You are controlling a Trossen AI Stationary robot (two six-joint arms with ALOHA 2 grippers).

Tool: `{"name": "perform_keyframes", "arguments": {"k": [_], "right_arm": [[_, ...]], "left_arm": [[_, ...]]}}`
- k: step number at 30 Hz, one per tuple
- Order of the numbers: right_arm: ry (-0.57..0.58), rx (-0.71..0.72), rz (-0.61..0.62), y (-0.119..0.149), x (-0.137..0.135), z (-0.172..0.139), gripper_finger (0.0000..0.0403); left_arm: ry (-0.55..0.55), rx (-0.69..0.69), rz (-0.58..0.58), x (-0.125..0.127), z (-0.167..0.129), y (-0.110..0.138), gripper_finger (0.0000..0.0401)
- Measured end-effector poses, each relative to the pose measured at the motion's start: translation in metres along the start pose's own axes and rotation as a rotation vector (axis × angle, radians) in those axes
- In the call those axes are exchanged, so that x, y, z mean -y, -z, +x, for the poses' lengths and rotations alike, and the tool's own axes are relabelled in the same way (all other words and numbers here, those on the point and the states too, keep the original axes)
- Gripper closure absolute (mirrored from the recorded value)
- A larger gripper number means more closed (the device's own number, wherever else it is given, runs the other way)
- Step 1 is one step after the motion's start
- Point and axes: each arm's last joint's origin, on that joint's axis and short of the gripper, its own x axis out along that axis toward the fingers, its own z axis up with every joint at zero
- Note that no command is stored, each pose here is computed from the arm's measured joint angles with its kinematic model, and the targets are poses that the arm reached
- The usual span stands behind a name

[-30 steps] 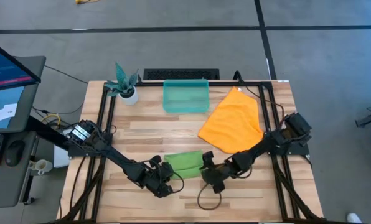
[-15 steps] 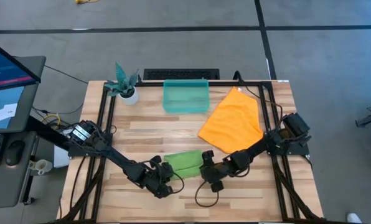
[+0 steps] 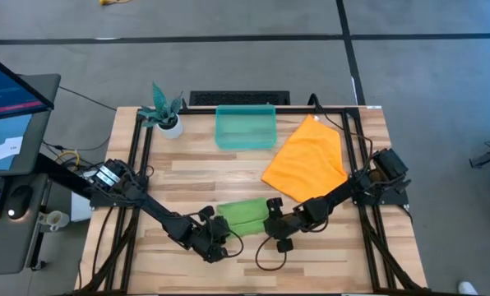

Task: Roll microfiber towels into tight, uniform cylinder then place into a basket
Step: Roll the green towel

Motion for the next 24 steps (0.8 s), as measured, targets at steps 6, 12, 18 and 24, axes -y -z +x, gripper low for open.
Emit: {"name": "perform_keyframes", "arguments": {"k": [6, 12, 18, 24], "right_arm": [[-0.004, 0.011, 0.004, -0.001, 0.0, 0.0, 0.027], [-0.006, 0.011, 0.005, -0.001, 0.0, 0.001, 0.0286], [-0.007, 0.011, 0.005, -0.001, 0.0, 0.001, 0.0295], [-0.01, 0.011, 0.005, -0.001, 0.0, 0.001, 0.0296]], "left_arm": [[0.005, -0.01, 0.12, 0.0, 0.0, 0.0, 0.0267], [0.012, -0.042, 0.205, 0.005, -0.004, -0.007, 0.0266], [-0.001, -0.064, 0.345, 0.02, -0.021, -0.024, 0.0274], [-0.006, -0.003, 0.45, 0.035, -0.036, -0.029, 0.0275]]}}
